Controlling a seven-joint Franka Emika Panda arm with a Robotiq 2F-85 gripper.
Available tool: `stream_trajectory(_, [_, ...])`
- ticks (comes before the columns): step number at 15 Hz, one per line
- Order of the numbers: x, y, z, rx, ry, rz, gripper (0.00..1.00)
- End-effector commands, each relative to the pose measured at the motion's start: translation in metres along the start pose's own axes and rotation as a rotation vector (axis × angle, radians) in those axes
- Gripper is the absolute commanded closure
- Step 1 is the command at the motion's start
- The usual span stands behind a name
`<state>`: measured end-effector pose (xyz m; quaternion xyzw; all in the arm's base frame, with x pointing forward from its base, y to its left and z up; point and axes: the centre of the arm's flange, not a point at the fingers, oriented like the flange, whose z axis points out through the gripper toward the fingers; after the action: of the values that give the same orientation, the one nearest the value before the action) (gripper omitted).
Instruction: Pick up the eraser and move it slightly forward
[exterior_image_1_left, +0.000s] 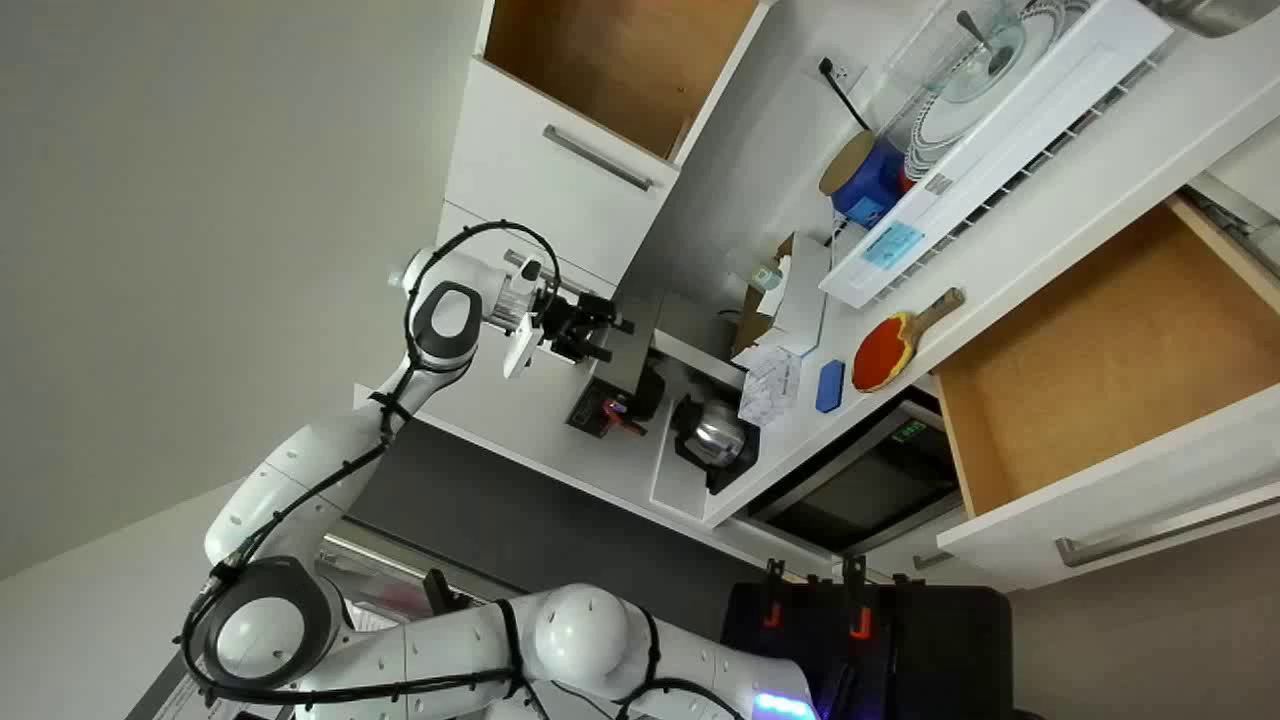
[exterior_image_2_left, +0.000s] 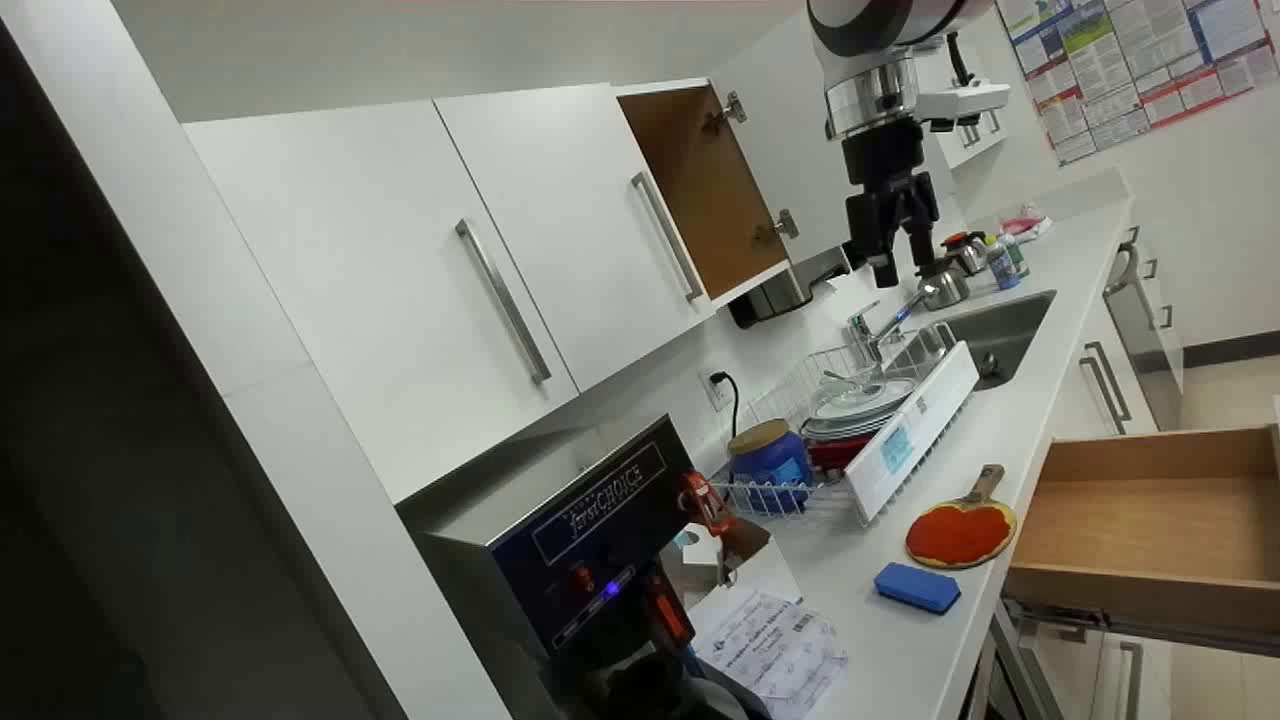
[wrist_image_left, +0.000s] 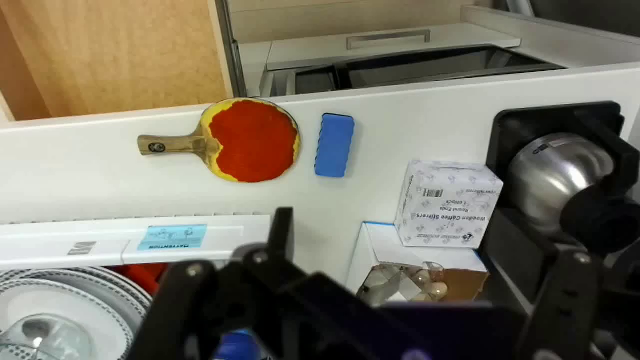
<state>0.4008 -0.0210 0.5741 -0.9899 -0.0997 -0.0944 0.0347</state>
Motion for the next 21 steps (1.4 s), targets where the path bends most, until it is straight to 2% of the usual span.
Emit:
stream_trajectory(1, [0.000, 0.000, 0.000, 0.000, 0.000, 0.000, 0.00])
stream_trajectory(6, [0.000, 0.000, 0.000, 0.000, 0.000, 0.000, 0.00])
stream_trajectory(7, [0.014, 0.008, 0.007, 0.014, -0.013, 0.025, 0.00])
stream_trajectory(11, [0.043, 0.027, 0.064, 0.000, -0.041, 0.035, 0.00])
stream_trajectory(17, [0.056, 0.033, 0.159, -0.031, -0.084, 0.037, 0.00])
stream_trajectory(18, [0.049, 0.039, 0.160, -0.046, -0.114, 0.046, 0.00])
stream_trajectory(19, [0.052, 0.035, 0.155, -0.023, -0.103, 0.040, 0.00])
stream_trajectory(21, [0.050, 0.039, 0.167, -0.028, -0.130, 0.041, 0.00])
